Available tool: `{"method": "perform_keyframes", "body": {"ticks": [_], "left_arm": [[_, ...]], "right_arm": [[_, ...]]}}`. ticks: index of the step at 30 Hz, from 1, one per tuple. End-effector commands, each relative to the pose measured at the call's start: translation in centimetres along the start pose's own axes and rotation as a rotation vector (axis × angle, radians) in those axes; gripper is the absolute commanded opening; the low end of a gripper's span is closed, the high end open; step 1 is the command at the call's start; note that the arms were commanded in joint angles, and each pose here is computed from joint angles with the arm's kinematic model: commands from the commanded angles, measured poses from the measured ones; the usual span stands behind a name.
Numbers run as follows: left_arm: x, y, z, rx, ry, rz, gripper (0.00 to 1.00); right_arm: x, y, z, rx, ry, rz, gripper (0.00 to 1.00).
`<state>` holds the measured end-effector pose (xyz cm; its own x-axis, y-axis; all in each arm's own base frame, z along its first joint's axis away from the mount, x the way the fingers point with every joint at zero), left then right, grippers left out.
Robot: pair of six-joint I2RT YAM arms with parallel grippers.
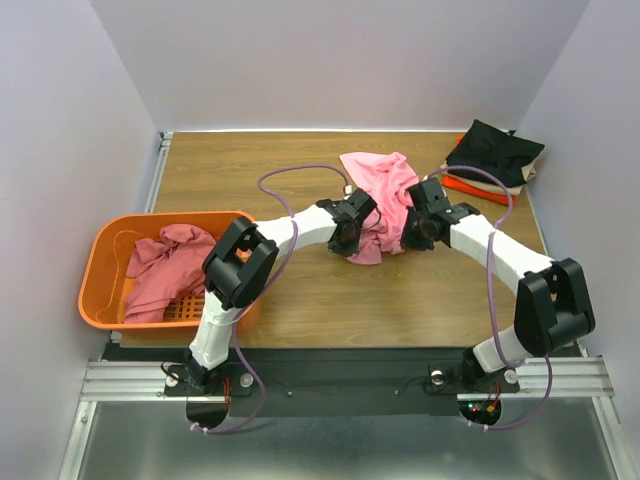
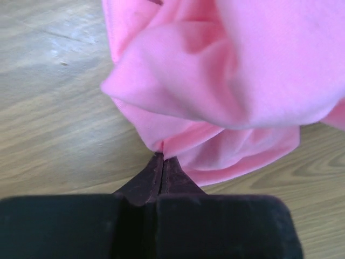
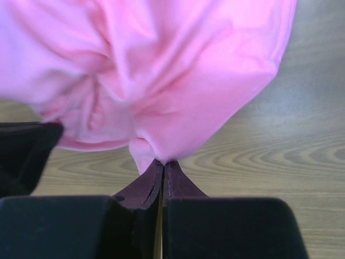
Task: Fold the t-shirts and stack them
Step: Flatten the tshirt out
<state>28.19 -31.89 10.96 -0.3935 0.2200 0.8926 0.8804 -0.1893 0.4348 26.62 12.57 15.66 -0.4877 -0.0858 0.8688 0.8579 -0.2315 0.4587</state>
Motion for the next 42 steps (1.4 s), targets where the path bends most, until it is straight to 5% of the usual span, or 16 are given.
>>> {"method": "perform_keyframes", "body": {"ticks": [1, 11, 18, 19, 20, 21, 25, 35, 42], "left_arm": [[3.2, 3.0, 1.3, 0.005, 0.038, -0.099, 0.00], [17.0, 9.0, 5.6, -0.113, 0.231, -0.398, 0.00], [22.6, 10.9, 6.7, -0.158, 0.296, -0.470, 0.00], [22.7, 10.9, 6.6, -0.160, 0.284, -0.472, 0.07], [22.0, 10.5, 6.6, -0.173, 0.275, -0.451, 0.19], [21.4, 10.2, 6.3, -0.180, 0.237, -0.431, 0.47], [18.5, 8.4, 5.7, -0.134, 0.143, -0.370, 0.81], [10.0, 5.3, 7.7, 0.116, 0.014, -0.195, 0.89], [6.9, 8.4, 7.5, 0.184, 0.012, -0.266, 0.89]], "right_arm": [[4.5, 3.9, 0.3, -0.030, 0.016, -0.165, 0.01], [16.9, 11.7, -6.2, -0.125, -0.196, -0.516, 0.00], [24.9, 13.9, -8.1, -0.184, -0.378, -0.762, 0.00], [25.2, 14.0, -8.3, -0.185, -0.396, -0.775, 0.00], [25.2, 13.9, -8.5, -0.186, -0.415, -0.775, 0.00], [25.0, 13.9, -8.7, -0.186, -0.438, -0.773, 0.00], [22.2, 12.7, -9.1, -0.178, -0.470, -0.694, 0.00], [18.8, 10.8, -10.8, -0.201, -0.535, -0.607, 0.00], [16.5, 9.8, -10.2, -0.227, -0.449, -0.559, 0.00]]}}
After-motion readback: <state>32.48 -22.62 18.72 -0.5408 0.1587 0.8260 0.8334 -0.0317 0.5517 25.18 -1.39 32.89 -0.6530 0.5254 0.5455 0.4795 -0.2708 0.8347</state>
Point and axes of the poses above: each gripper's point midway between its finger pads, its own x axis back along the fingers, its own z axis along the line the jaws close on, y = z × x, the point moved 9 cm from there along x, back along the fingers, and after that the axes turned 2 degrees about x, right-handed, at the moved point
